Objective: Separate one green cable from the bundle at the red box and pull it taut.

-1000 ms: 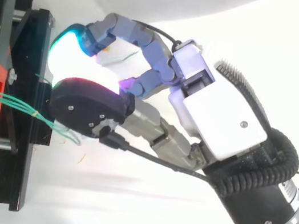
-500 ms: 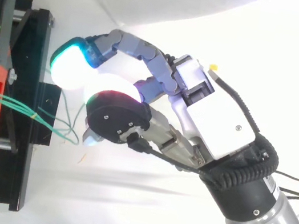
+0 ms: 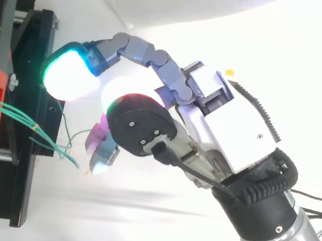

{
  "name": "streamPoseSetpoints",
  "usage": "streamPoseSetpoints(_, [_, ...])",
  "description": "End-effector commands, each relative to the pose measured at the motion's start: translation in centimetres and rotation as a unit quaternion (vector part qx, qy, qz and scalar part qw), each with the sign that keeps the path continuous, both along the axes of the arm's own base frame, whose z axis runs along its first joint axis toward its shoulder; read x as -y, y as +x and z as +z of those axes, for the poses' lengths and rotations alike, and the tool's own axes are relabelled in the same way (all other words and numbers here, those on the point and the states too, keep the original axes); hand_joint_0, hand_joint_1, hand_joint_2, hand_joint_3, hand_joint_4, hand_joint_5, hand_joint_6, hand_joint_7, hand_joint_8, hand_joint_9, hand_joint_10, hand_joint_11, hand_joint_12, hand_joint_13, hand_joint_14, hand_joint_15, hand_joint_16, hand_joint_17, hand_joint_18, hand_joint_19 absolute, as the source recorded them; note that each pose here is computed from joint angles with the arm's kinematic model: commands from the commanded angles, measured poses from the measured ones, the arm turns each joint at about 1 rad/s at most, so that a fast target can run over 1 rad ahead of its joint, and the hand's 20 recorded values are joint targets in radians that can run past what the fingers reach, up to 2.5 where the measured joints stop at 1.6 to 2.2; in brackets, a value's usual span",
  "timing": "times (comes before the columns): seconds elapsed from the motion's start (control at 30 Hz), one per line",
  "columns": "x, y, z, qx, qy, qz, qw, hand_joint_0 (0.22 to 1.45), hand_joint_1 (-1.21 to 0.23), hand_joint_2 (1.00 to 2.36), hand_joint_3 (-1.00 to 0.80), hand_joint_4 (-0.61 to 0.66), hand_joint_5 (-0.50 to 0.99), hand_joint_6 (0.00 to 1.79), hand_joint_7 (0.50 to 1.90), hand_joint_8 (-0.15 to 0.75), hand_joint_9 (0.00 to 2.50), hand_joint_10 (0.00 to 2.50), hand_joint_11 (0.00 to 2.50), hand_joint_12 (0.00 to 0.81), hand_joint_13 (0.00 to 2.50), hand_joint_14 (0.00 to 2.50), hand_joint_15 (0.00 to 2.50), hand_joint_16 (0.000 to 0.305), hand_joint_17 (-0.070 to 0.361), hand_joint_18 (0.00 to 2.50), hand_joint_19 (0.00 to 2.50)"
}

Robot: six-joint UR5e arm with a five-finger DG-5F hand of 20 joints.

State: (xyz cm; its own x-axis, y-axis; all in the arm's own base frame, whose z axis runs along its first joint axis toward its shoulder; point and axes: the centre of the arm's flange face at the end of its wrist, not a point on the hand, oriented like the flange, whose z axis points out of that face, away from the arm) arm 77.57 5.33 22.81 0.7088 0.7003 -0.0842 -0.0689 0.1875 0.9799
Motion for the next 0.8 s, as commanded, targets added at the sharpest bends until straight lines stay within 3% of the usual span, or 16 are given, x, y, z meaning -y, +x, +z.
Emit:
streamPoseSetpoints(0.0, [-0.30, -0.01, 0.01, 0.003, 0.003, 0.003, 1.0000, 0.37, -0.25, 1.00, -0.50, 0.29, 0.04, 0.51, 1.03, 0.330, 1.73, 0.02, 0.54, 0.497, 1.47, 0.02, 0.72, 0.108, 0.244, 1.56, 0.46])
streamPoseSetpoints(0.17, [-0.50, -0.09, -0.08, 0.005, 0.007, 0.004, 1.0000, 0.37, -0.26, 1.00, -0.50, 0.29, 0.04, 0.51, 1.08, 0.336, 1.80, 0.03, 0.76, 0.528, 1.60, 0.02, 0.90, 0.109, 0.245, 1.72, 0.50])
streamPoseSetpoints(0.27, [-0.51, -0.07, -0.02, 0.006, 0.007, 0.004, 1.0000, 0.38, -0.26, 1.00, -0.50, 0.30, 0.02, 0.51, 1.09, 0.378, 1.89, 0.05, 1.31, 0.587, 1.71, 0.02, 1.25, 0.110, 0.247, 1.92, 0.60])
streamPoseSetpoints(0.3, [-0.48, -0.12, -0.11, 0.004, 0.007, 0.003, 1.0000, 0.38, -0.26, 1.00, -0.50, 0.29, 0.01, 0.51, 1.10, 0.375, 1.89, 0.05, 1.39, 0.599, 1.72, 0.02, 1.31, 0.111, 0.249, 1.95, 0.61])
streamPoseSetpoints(0.43, [-0.47, -0.16, -0.14, 0.002, 0.006, 0.003, 1.0000, 0.39, -0.25, 1.00, -0.50, 0.27, -0.02, 0.51, 1.08, 0.438, 1.81, 0.03, 1.99, 0.592, 1.79, 0.00, 1.69, 0.113, 0.253, 2.18, 0.79])
streamPoseSetpoints(0.53, [-0.47, -0.16, -0.14, 0.002, 0.006, 0.003, 1.0000, 0.39, -0.25, 1.00, -0.50, 0.24, -0.05, 0.51, 1.11, 0.463, 1.77, 0.03, 2.03, 0.612, 1.79, 0.23, 1.71, 0.116, 0.261, 2.30, 0.83])
streamPoseSetpoints(0.6, [-0.47, -0.16, -0.14, 0.002, 0.006, 0.003, 1.0000, 0.39, -0.25, 1.00, -0.50, 0.23, -0.07, 0.51, 1.14, 0.475, 1.75, 0.03, 2.03, 0.619, 1.80, 0.25, 1.72, 0.117, 0.264, 2.34, 0.81])
streamPoseSetpoints(0.77, [-0.46, -0.19, -0.21, 0.001, 0.006, 0.003, 1.0000, 0.40, -0.25, 1.00, -0.50, 0.22, -0.08, 0.51, 1.13, 0.474, 1.72, 0.03, 1.93, 0.623, 1.83, 0.01, 1.80, 0.117, 0.264, 2.33, 0.78])
